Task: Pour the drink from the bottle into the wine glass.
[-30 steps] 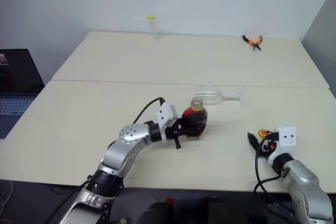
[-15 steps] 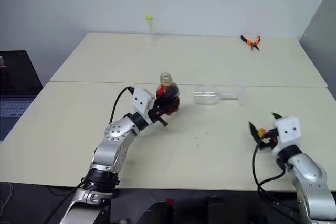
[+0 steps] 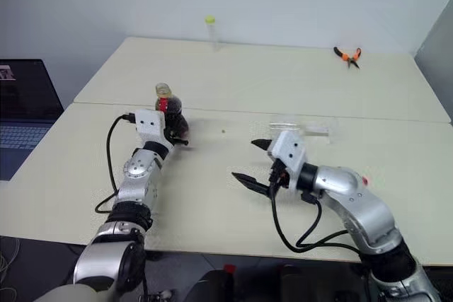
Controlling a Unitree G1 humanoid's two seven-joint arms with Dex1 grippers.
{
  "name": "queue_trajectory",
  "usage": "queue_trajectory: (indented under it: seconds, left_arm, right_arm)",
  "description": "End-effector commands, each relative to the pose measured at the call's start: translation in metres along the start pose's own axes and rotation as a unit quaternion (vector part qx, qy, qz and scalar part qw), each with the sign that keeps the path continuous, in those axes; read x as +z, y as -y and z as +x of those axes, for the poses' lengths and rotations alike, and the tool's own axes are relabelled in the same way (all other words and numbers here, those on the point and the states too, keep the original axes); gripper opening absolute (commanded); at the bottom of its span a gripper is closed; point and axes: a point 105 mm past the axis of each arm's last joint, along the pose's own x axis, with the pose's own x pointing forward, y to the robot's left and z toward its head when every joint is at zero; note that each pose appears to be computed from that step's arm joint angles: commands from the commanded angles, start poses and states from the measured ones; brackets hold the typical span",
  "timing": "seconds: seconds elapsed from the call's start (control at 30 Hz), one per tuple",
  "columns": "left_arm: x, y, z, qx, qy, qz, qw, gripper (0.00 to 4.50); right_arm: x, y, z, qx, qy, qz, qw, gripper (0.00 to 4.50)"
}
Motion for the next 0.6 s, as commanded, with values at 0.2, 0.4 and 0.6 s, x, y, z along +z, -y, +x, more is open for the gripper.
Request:
queue_trajectory:
  seconds: [0.2,0.4,0.6]
  left_arm:
    - [0.004,-0.014,0.004,0.03,0.016,-0.025,0.999,0.99]
    - [-0.011,-0.019,-0.007,0.035,0.004,-0.042,0.999,3.01]
    - [-0.017,-0.021,-0.018,0.014,0.0,-0.033,0.999,4.48]
  right_arm:
    - [0.011,-0.007,0.009,0.012,0.019,-0.016,1.0,4.5]
    - [0.014,-0.009,0.009,0.005,0.026,-0.012,1.0,4.5]
    - [0.018,-0.013,0.008,0.003,0.034,-0.009,0.999,4.5]
